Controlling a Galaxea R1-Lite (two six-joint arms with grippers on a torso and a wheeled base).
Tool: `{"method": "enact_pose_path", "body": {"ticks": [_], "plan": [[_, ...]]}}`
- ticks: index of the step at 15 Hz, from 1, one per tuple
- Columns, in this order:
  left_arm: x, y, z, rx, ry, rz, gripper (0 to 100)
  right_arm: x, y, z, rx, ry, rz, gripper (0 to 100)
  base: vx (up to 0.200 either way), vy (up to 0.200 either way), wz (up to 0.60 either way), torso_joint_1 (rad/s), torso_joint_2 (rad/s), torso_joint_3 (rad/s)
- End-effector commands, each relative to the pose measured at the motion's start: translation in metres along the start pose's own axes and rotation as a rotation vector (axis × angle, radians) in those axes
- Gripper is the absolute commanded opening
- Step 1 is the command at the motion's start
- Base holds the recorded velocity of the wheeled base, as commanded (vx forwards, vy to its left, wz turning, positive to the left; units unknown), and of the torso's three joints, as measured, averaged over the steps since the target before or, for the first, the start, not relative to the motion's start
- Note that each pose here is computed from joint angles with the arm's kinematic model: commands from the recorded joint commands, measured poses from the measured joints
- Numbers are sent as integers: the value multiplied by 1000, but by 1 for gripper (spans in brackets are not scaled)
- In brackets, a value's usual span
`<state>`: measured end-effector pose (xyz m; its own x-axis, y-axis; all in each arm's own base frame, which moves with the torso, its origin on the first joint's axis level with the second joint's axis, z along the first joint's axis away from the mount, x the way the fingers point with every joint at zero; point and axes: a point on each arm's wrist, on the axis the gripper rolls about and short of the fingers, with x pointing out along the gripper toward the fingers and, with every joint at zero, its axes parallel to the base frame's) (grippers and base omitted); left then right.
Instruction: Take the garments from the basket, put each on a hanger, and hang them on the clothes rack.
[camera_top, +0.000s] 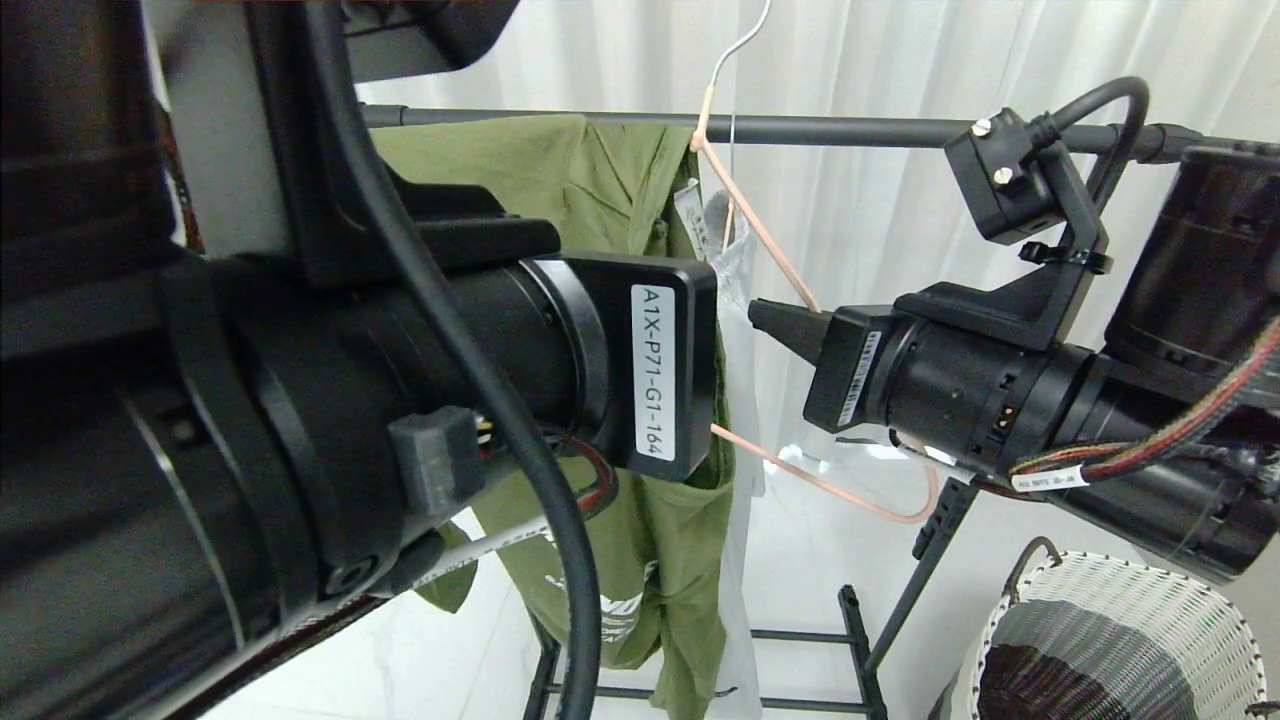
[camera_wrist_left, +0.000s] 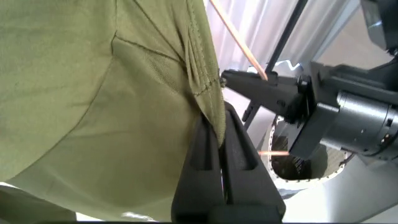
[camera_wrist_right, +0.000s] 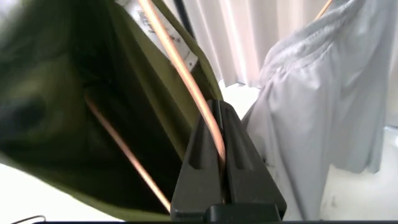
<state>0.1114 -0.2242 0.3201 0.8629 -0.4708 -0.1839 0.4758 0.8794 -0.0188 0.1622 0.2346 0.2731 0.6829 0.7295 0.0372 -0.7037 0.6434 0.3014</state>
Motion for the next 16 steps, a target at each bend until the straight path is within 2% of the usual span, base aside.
{"method": "enact_pose_path", "body": {"ticks": [1, 6, 9, 12, 14, 16], "plan": [[0, 0, 0, -1, -1, 0, 100, -4, 1, 4, -8, -14, 5, 0, 0, 0, 0, 0, 0, 0], [-6, 6, -7, 13, 13, 3, 100, -9, -4, 11, -86, -38, -12, 0, 0, 0, 0, 0, 0, 0], [-23, 21, -15, 48, 15, 6, 100, -13, -18, 13, -171, -39, -61, 0, 0, 0, 0, 0, 0, 0], [-44, 43, -11, 182, -23, 14, 100, -21, -25, 17, -210, -52, -81, 0, 0, 0, 0, 0, 0, 0], [-48, 58, -4, 281, -46, 39, 100, -34, -30, 13, -261, -36, -94, 0, 0, 0, 0, 0, 0, 0], [-53, 69, 0, 393, -69, -5, 100, -51, -33, 7, -299, -18, -98, 0, 0, 0, 0, 0, 0, 0]]}}
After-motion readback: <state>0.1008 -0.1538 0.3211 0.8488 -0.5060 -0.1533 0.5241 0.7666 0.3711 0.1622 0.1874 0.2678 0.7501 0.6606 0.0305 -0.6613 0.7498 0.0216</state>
